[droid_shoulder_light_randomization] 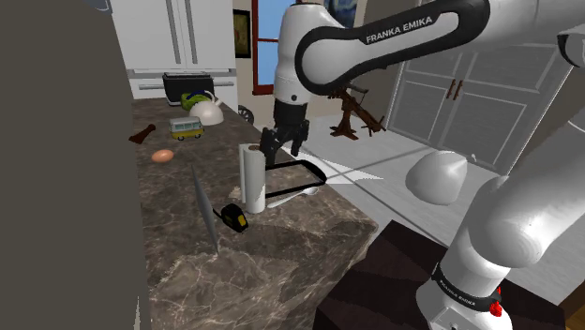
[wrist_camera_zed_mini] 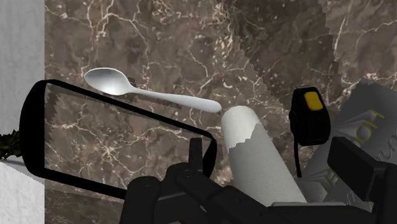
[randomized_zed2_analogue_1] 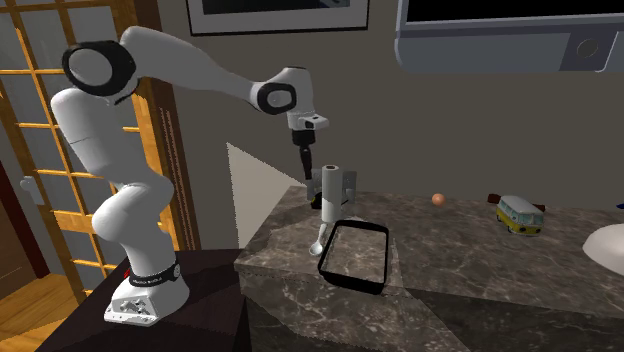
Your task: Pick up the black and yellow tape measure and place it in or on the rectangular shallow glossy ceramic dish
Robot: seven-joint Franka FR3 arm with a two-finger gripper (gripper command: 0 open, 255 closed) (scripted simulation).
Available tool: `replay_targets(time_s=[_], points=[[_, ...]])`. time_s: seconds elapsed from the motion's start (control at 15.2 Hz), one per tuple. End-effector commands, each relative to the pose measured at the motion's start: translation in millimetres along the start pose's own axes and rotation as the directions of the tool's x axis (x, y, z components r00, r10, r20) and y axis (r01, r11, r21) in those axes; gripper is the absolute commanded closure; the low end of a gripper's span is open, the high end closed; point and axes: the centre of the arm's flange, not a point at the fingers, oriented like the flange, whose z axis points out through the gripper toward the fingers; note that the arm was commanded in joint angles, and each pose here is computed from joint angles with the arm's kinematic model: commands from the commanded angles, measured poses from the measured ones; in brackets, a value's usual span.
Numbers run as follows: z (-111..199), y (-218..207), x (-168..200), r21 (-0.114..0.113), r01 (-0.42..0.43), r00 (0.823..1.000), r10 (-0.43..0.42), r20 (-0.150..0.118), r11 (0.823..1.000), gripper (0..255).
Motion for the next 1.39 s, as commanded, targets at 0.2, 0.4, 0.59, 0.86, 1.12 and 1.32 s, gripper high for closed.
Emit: replay_targets(time_s=[0.2, 0.4, 0.59, 0.86, 1.12, 1.32], points=[[45, -45, 35, -0.012, 0.018, 0.999, -0.017, 0.029, 1.000, 0], [73, -71, 53, -0.020, 0.029, 0.999, -0.028, 0.046, 0.999, 0], [101, -96, 70, -0.028, 0.040, 0.997, -0.039, 0.064, 0.999, 0], [131, -124, 88, -0.036, 0.053, 0.995, -0.050, 0.083, 0.998, 0], [152, -123, 86, -0.036, 0.053, 0.995, -0.050, 0.083, 0.998, 0], [171, -122, 84, -0.036, 0.053, 0.995, -0.050, 0.083, 0.998, 0]])
